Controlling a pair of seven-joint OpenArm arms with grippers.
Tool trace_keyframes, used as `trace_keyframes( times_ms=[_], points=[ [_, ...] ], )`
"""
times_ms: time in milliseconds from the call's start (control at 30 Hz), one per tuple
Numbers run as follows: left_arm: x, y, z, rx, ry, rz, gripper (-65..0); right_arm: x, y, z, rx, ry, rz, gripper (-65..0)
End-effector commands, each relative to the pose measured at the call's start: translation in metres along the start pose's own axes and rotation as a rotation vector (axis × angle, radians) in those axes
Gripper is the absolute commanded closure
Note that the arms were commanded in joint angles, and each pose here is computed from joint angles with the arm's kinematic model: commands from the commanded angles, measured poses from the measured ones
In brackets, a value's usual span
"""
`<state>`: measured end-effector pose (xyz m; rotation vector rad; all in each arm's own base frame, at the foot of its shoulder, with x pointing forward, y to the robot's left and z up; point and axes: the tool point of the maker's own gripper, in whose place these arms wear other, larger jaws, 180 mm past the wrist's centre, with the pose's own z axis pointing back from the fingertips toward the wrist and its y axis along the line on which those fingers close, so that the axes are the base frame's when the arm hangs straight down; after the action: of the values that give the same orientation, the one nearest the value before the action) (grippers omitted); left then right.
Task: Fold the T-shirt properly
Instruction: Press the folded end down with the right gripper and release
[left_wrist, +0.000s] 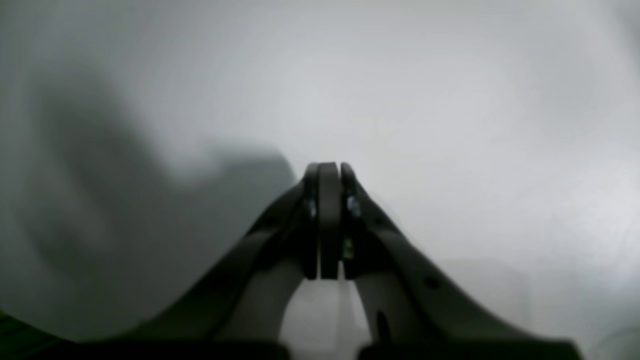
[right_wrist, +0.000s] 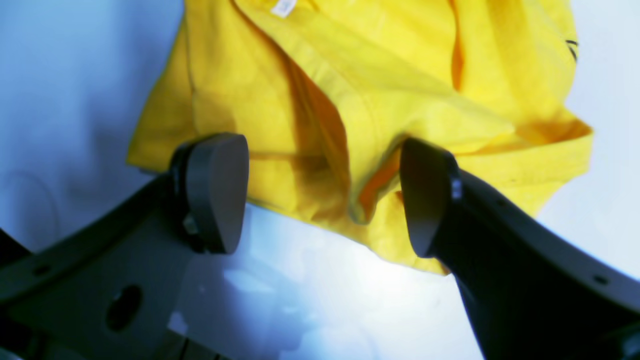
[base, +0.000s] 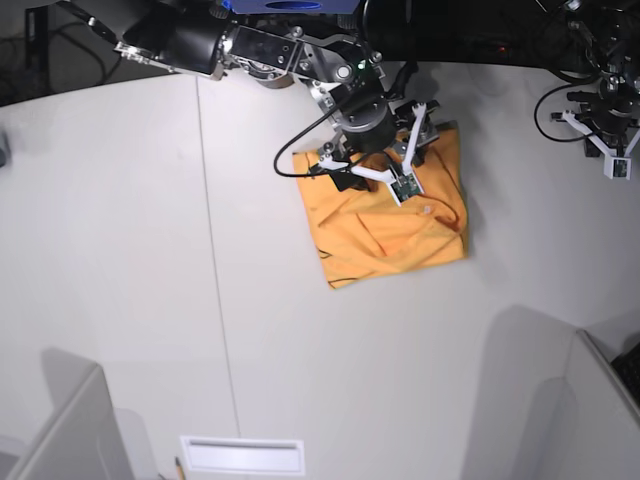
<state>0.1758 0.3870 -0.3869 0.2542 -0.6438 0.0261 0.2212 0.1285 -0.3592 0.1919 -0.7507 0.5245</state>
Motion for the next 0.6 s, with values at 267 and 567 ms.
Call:
trace_keyframes(
  times_ms=[267,567],
  points=[
    [0.001,0.006,-0.001,-0.001,-0.011,0.004,0.0,0.040,-0.012,0.002,-0.024,-0.127,-0.030,0.0],
    [0.006,0.006,-0.002,0.001,-0.022,0.004,0.0,0.062,0.036,0.015,0.098,-0.177,0.008,0.0]
  ],
)
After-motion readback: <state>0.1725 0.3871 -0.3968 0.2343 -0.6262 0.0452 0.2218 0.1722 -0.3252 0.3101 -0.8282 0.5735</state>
